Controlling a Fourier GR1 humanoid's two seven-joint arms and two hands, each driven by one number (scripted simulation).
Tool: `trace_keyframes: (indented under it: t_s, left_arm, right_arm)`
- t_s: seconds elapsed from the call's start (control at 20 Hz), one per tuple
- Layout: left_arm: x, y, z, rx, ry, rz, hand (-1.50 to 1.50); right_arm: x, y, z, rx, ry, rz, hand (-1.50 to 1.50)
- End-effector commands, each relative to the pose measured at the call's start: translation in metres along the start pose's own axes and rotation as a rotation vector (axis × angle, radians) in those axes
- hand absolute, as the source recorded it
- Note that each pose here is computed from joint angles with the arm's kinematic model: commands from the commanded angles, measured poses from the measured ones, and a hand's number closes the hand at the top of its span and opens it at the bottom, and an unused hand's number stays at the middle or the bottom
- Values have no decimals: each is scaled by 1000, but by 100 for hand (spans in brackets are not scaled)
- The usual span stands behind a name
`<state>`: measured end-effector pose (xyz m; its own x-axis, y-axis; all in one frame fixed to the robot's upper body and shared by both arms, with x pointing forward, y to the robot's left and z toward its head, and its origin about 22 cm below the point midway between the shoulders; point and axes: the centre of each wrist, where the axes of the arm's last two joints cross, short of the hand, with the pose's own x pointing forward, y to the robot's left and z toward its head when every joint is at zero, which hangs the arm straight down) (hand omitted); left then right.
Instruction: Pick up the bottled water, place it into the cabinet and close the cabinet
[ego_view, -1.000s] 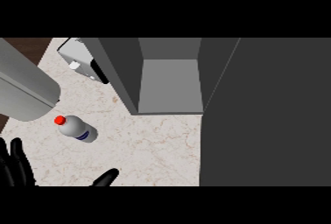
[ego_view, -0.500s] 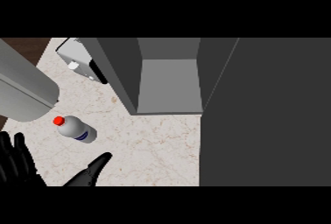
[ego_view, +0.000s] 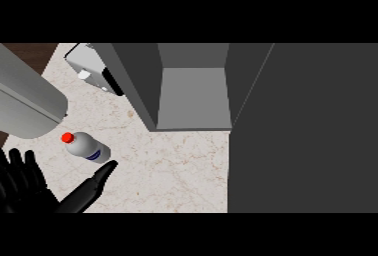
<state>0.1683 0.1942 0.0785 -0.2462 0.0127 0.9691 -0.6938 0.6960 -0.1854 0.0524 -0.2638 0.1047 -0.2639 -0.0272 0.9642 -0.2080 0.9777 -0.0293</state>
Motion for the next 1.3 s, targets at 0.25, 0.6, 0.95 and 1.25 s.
trace_keyframes:
  t_s: [0.25, 0.6, 0.95, 1.25]
  left_arm:
    - [-69, 12, -18, 14, 75, -37, -150]
    - [-116, 51, -44, 27, 106, -7, -150]
    - [-166, 53, -38, 46, 121, -16, -150]
    - [-182, 51, -60, 70, 110, 2, -150]
  right_arm:
    - [43, 8, 10, 25, -64, -10, -150]
    - [41, 6, 17, 14, -50, -6, -150]
    - [41, 3, 28, 27, -58, 22, -150]
    - [46, 2, 32, 26, -65, 10, -150]
